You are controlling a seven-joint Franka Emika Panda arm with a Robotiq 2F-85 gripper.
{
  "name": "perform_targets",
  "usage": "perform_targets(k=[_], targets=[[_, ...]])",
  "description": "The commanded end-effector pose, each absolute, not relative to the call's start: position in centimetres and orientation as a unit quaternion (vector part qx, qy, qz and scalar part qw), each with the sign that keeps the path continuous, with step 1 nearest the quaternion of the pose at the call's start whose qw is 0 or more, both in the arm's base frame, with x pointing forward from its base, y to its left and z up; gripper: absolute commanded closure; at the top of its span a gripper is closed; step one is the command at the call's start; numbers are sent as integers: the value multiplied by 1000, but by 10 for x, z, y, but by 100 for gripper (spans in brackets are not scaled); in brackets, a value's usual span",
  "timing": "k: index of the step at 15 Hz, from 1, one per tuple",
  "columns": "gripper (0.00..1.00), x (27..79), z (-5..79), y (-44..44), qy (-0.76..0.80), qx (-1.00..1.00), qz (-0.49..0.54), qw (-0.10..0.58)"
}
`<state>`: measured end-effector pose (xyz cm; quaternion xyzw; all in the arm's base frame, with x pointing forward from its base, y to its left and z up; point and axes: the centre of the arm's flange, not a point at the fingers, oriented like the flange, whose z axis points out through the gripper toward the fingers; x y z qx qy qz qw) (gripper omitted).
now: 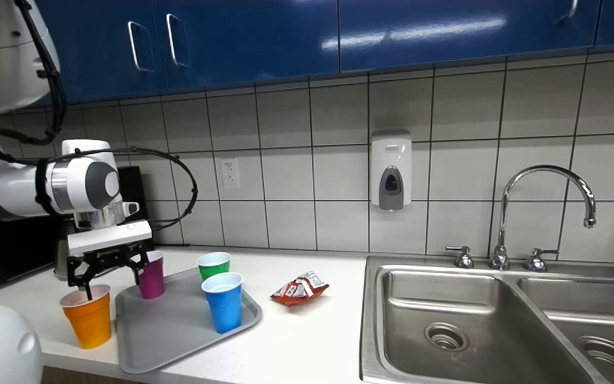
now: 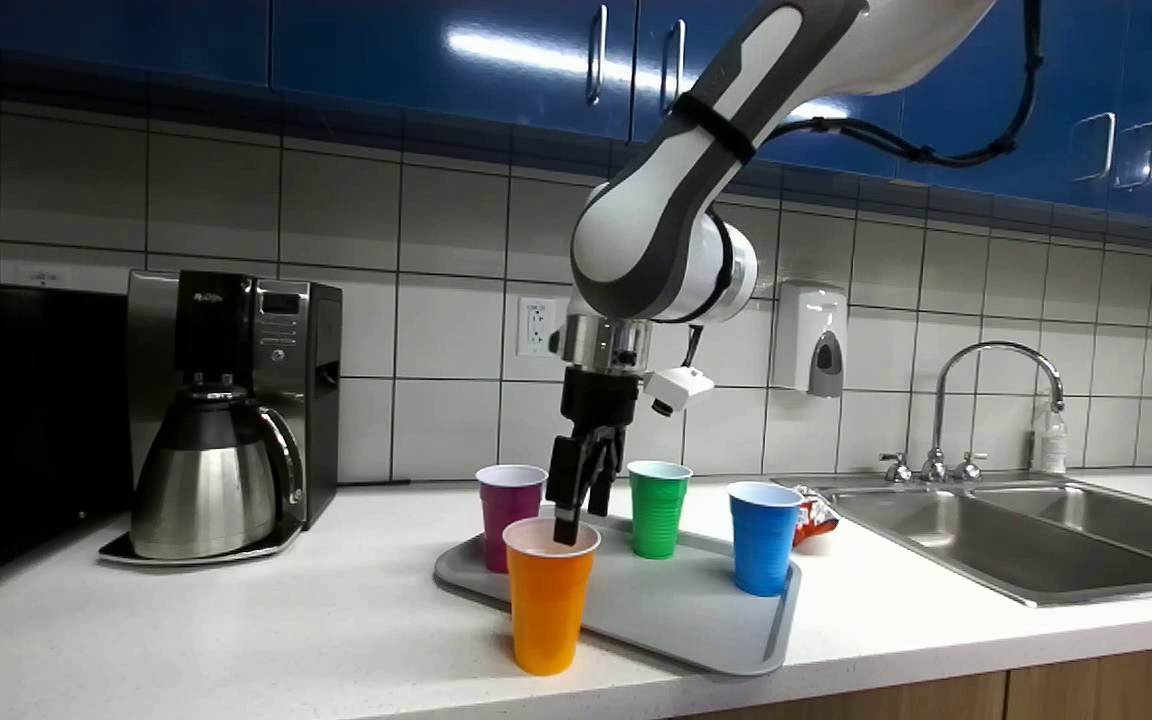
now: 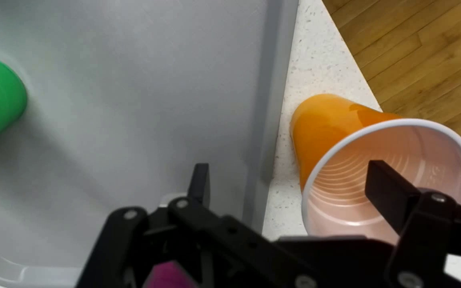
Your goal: Put the cups on the grey tray.
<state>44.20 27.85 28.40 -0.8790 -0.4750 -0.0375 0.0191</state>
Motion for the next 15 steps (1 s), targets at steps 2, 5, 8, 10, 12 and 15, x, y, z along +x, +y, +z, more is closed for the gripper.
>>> perform_targets(k=[2, 5, 8, 10, 12, 15], targets=[[0, 449, 280, 288, -482, -875, -29, 22], [0, 447, 277, 293, -487, -873, -26, 23], [0, 445, 272, 297, -489, -872, -21, 25], [0, 446, 268, 298, -489, -872, -19, 26], [0, 448, 264, 300, -488, -873, -16, 27], [25, 450, 262, 301, -489, -872, -15, 31]])
